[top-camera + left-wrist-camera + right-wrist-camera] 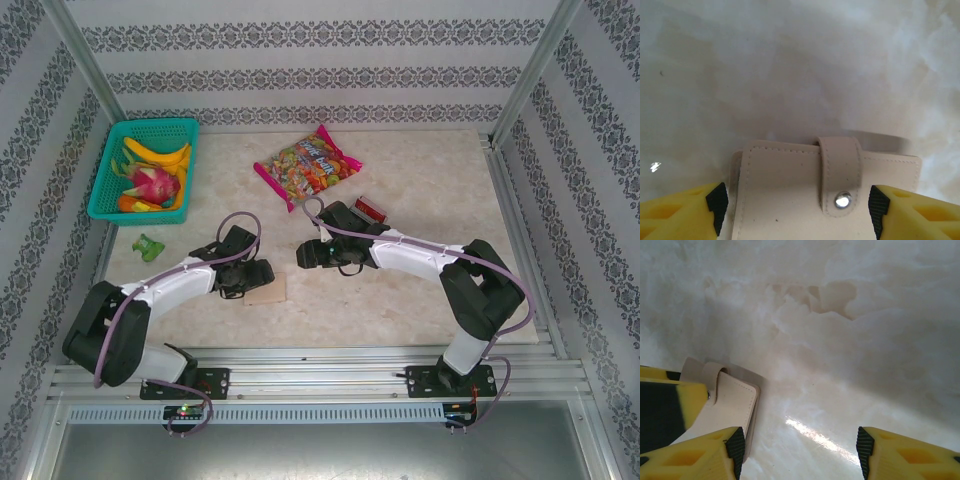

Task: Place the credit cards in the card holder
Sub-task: Rotate the card holder at the bottom-center of the table.

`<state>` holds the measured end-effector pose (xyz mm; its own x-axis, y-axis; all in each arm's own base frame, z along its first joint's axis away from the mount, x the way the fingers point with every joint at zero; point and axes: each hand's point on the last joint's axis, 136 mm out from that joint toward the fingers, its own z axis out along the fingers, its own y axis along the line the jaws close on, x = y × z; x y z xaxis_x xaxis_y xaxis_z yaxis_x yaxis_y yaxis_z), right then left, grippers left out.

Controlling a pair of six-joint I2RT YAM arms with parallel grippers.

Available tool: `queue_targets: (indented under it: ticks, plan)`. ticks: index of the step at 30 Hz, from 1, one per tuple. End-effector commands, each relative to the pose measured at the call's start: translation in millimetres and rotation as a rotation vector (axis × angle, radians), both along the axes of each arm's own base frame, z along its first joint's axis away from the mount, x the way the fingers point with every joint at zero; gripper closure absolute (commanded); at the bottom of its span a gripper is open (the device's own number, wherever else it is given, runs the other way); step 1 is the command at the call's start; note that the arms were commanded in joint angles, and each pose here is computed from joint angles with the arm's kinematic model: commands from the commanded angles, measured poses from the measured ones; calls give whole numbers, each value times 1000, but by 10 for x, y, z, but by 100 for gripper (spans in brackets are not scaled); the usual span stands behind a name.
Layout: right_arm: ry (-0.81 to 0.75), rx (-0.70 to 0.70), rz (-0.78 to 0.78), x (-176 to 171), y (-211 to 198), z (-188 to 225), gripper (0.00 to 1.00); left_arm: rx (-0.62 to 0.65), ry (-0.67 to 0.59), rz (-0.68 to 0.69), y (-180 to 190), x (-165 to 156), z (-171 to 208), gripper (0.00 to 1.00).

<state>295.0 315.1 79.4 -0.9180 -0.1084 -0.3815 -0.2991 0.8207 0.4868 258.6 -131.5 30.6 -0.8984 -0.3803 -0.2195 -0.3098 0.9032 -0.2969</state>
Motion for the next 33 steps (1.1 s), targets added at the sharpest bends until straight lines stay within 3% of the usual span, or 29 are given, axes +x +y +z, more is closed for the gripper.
queue_targets:
  ticks: [1,9,15,21,24,29,33]
  plan:
    - [-3,11,18,-28,47,13,37,-22,-26,27,-46,121,40,23]
    - [-3,-21,-10,-94,-126,-62,38,-208,-98,-130,-532,285,165,37]
    - [7,-20,-32,-155,-334,-107,45,-280,-144,-309,-947,422,353,44]
    - [46,11,-18,-267,-385,-160,54,-352,-116,-381,-1266,553,302,54]
    - [78,82,20,-346,-264,-143,60,-295,-174,-307,-1116,593,417,53]
    - [91,123,82,-387,-28,-134,64,-111,-217,-71,-449,365,538,47]
    - [114,122,113,-348,114,-201,70,-137,-162,0,-285,49,470,44]
